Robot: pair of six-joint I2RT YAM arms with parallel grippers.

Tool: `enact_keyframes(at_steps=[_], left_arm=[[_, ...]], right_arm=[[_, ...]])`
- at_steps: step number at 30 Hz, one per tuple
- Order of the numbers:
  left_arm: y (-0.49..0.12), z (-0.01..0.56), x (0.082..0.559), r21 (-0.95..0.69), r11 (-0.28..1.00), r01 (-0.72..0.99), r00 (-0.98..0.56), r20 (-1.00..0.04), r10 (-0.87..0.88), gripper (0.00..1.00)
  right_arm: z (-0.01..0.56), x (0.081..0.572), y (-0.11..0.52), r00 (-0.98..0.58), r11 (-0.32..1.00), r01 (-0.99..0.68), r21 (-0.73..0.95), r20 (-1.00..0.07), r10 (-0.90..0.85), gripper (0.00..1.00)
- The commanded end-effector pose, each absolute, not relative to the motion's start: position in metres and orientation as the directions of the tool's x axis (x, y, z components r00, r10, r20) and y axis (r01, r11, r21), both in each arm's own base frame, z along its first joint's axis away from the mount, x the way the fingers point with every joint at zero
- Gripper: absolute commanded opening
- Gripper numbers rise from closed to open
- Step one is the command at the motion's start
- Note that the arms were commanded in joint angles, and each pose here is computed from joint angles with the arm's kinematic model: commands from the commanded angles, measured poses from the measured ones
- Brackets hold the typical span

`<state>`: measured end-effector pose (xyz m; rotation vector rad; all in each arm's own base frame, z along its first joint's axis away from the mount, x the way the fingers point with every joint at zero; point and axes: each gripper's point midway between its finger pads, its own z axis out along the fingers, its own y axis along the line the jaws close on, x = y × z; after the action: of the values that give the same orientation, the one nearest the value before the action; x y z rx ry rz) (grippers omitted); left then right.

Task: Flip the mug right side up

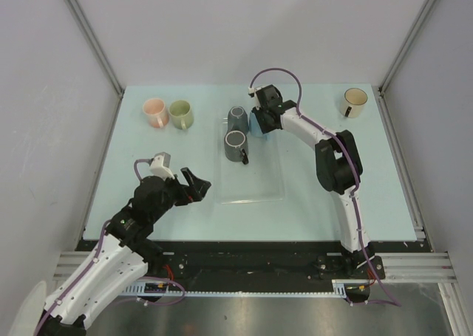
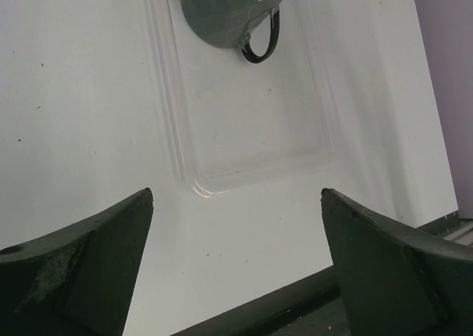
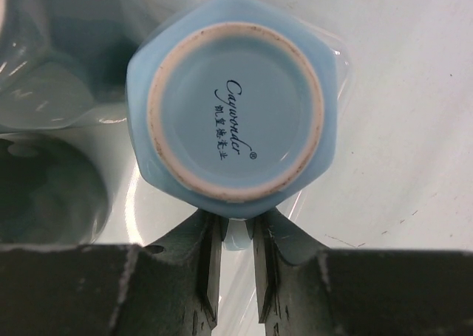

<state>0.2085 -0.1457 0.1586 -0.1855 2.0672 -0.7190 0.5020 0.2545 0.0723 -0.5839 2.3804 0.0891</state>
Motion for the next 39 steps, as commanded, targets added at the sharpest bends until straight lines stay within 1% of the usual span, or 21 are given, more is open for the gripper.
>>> enact_keyframes(at_steps=[1,5,8,9,20,22,23,25,26,27,29,30,31,32,33,34,35,36,37,38,39], left_arm=[[-0.150,0.164,0.208,-0.567,0.804,0.178,-0.565,-0.728,-0.388,0.99],[-0.151,0.166,0.207,-0.572,0.799,0.185,-0.563,-0.728,-0.391,0.99],[-0.151,0.167,0.206,-0.578,0.795,0.187,-0.562,-0.726,-0.396,0.99],[-0.152,0.168,0.205,-0.580,0.792,0.190,-0.562,-0.726,-0.397,0.99],[-0.156,0.172,0.204,-0.615,0.763,0.197,-0.563,-0.709,-0.426,0.98],[-0.158,0.175,0.206,-0.624,0.756,0.200,-0.556,-0.707,-0.437,0.98],[-0.162,0.179,0.204,-0.635,0.740,0.223,-0.564,-0.703,-0.433,0.98],[-0.167,0.186,0.205,-0.652,0.719,0.240,-0.559,-0.699,-0.447,0.98],[-0.170,0.188,0.205,-0.660,0.707,0.253,-0.565,-0.694,-0.446,0.98],[-0.174,0.196,0.206,-0.676,0.684,0.273,-0.556,-0.691,-0.461,0.98],[-0.180,0.201,0.206,-0.693,0.659,0.293,-0.557,-0.684,-0.471,0.98],[-0.188,0.213,0.205,-0.712,0.617,0.335,-0.554,-0.679,-0.482,0.98],[-0.191,0.218,0.205,-0.719,0.595,0.358,-0.552,-0.678,-0.486,0.98],[-0.197,0.220,0.203,-0.728,0.571,0.380,-0.560,-0.672,-0.484,0.99],[-0.206,0.236,0.200,-0.744,0.504,0.439,-0.556,-0.665,-0.498,1.00],[-0.211,0.243,0.198,-0.752,0.469,0.464,-0.561,-0.659,-0.502,1.00],[-0.216,0.242,0.197,-0.762,0.443,0.472,-0.577,-0.647,-0.498,1.00],[-0.221,0.260,0.196,-0.771,0.380,0.511,-0.565,-0.634,-0.527,1.00],[-0.226,0.265,0.190,-0.774,0.335,0.537,-0.581,-0.628,-0.518,1.00],[-0.229,0.266,0.189,-0.780,0.305,0.547,-0.591,-0.618,-0.519,1.00],[-0.233,0.283,0.186,-0.774,0.236,0.588,-0.580,-0.606,-0.544,1.00]], right_arm=[[0.106,0.512,0.257,-0.639,0.917,-0.385,-0.106,-0.686,-0.347,0.00],[0.109,0.511,0.250,-0.653,0.935,-0.336,-0.116,-0.686,-0.320,0.00],[0.122,0.507,0.249,-0.648,0.949,-0.301,-0.095,-0.710,-0.277,0.00],[0.136,0.505,0.248,-0.632,0.953,-0.293,-0.082,-0.731,-0.257,0.00],[0.168,0.459,0.238,-0.618,0.969,-0.239,-0.069,-0.759,-0.206,0.00],[0.177,0.453,0.238,-0.617,0.976,-0.218,-0.023,-0.771,-0.156,0.00],[0.192,0.446,0.237,-0.604,0.975,-0.221,0.008,-0.786,-0.130,0.00],[0.198,0.436,0.235,-0.606,0.975,-0.214,0.061,-0.791,-0.084,0.00],[0.225,0.426,0.238,-0.580,0.964,-0.228,0.137,-0.814,-0.021,0.00],[0.218,0.416,0.237,-0.597,0.958,-0.232,0.167,-0.802,-0.005,0.00],[0.235,0.400,0.247,-0.596,0.916,-0.287,0.280,-0.801,0.058,0.00],[0.260,0.387,0.248,-0.573,0.890,-0.304,0.341,-0.812,0.115,0.00],[0.258,0.377,0.253,-0.578,0.864,-0.330,0.381,-0.805,0.134,0.00],[0.265,0.365,0.261,-0.588,0.816,-0.380,0.434,-0.795,0.149,0.00],[0.292,0.350,0.262,-0.568,0.763,-0.410,0.501,-0.794,0.216,0.00],[0.290,0.342,0.266,-0.565,0.722,-0.442,0.531,-0.791,0.235,0.00],[0.302,0.327,0.273,-0.574,0.660,-0.493,0.567,-0.782,0.243,0.00],[0.307,0.318,0.276,-0.583,0.616,-0.514,0.597,-0.770,0.259,0.00],[0.334,0.306,0.279,-0.556,0.540,-0.558,0.630,-0.767,0.320,0.00],[0.328,0.292,0.284,-0.588,0.481,-0.578,0.659,-0.745,0.314,0.00],[0.334,0.282,0.287,-0.596,0.429,-0.599,0.676,-0.734,0.326,0.00]])
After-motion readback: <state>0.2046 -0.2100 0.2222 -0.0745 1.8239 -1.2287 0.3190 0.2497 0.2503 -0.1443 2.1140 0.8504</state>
